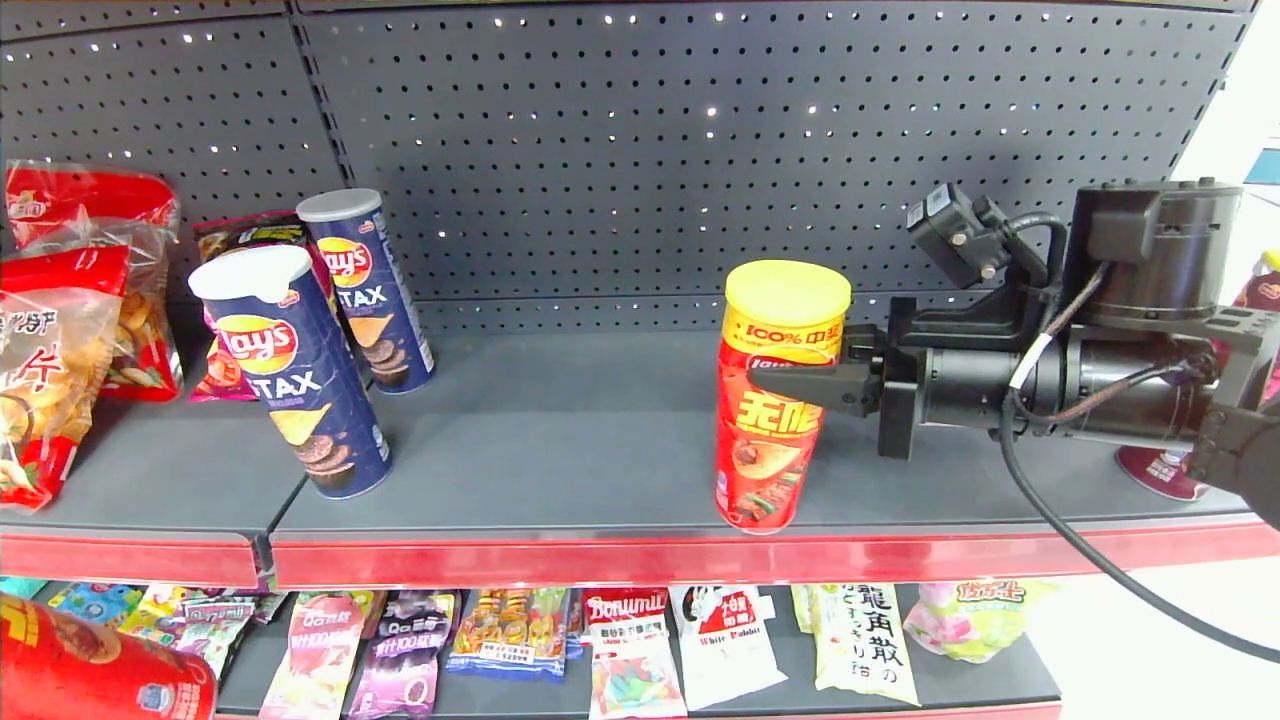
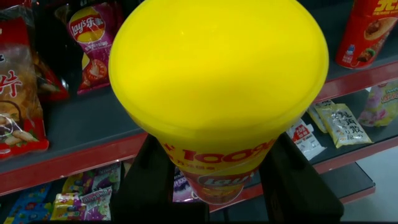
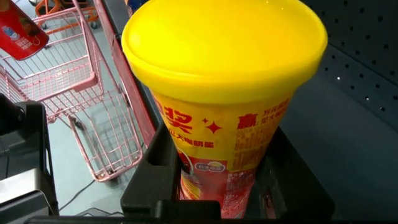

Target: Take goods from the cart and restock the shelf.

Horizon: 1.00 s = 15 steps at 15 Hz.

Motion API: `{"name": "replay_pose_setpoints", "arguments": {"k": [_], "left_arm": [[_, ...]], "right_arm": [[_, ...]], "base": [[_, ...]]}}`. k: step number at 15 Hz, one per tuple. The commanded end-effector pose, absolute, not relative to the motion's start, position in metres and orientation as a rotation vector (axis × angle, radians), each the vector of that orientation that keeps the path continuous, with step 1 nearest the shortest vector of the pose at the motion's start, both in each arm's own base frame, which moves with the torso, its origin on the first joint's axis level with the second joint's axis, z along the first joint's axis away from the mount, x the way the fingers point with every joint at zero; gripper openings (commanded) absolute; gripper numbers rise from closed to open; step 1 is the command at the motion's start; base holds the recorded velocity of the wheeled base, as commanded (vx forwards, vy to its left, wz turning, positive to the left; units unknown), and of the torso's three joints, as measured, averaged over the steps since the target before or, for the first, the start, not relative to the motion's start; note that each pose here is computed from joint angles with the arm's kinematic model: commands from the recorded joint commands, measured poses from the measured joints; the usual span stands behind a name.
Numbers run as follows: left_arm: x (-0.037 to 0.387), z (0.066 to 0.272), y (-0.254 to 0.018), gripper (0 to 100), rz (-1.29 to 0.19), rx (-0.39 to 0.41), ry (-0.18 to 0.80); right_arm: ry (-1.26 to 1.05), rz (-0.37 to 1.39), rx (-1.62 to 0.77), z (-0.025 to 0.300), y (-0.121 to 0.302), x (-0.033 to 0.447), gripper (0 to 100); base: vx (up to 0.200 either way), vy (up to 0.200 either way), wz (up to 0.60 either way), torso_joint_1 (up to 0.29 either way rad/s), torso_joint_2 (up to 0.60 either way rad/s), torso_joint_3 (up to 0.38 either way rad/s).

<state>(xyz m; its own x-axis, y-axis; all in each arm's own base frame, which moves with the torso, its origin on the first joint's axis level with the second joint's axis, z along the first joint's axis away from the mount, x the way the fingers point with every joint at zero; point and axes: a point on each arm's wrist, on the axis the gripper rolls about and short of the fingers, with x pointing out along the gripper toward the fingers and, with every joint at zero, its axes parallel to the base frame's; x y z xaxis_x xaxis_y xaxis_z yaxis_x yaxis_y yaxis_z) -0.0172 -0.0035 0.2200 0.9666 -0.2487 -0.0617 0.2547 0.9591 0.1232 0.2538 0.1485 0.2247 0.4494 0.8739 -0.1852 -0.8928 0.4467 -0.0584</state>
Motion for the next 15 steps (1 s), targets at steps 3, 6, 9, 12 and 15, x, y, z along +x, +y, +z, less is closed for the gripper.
{"name": "replay_pose_setpoints", "arguments": {"k": [3,6,9,12,15], "left_arm": [[-0.017,0.220,-0.004,0,-0.256,0.131,0.049],[-0.017,0.220,-0.004,0,-0.256,0.131,0.049],[-0.017,0.220,-0.004,0,-0.256,0.131,0.049],[-0.016,0.220,-0.004,0,-0.257,0.131,0.050],[-0.016,0.219,-0.004,0,-0.261,0.130,0.056]], "right_arm": [[0.140,1.099,-0.154,0.224,0.149,0.253,100],[0.141,1.097,-0.155,0.223,0.147,0.251,100],[0.156,1.078,-0.154,0.220,0.142,0.247,100],[0.180,1.007,-0.156,0.215,0.129,0.239,100],[0.159,0.950,-0.148,0.219,0.101,0.209,100]], "base": [[0.000,0.000,0.00,0.000,0.00,0.000],[0.000,0.000,0.00,0.000,0.00,0.000],[0.000,0.000,0.00,0.000,0.00,0.000],[0.000,0.000,0.00,0.000,0.00,0.000],[0.000,0.000,0.00,0.000,0.00,0.000]]}}
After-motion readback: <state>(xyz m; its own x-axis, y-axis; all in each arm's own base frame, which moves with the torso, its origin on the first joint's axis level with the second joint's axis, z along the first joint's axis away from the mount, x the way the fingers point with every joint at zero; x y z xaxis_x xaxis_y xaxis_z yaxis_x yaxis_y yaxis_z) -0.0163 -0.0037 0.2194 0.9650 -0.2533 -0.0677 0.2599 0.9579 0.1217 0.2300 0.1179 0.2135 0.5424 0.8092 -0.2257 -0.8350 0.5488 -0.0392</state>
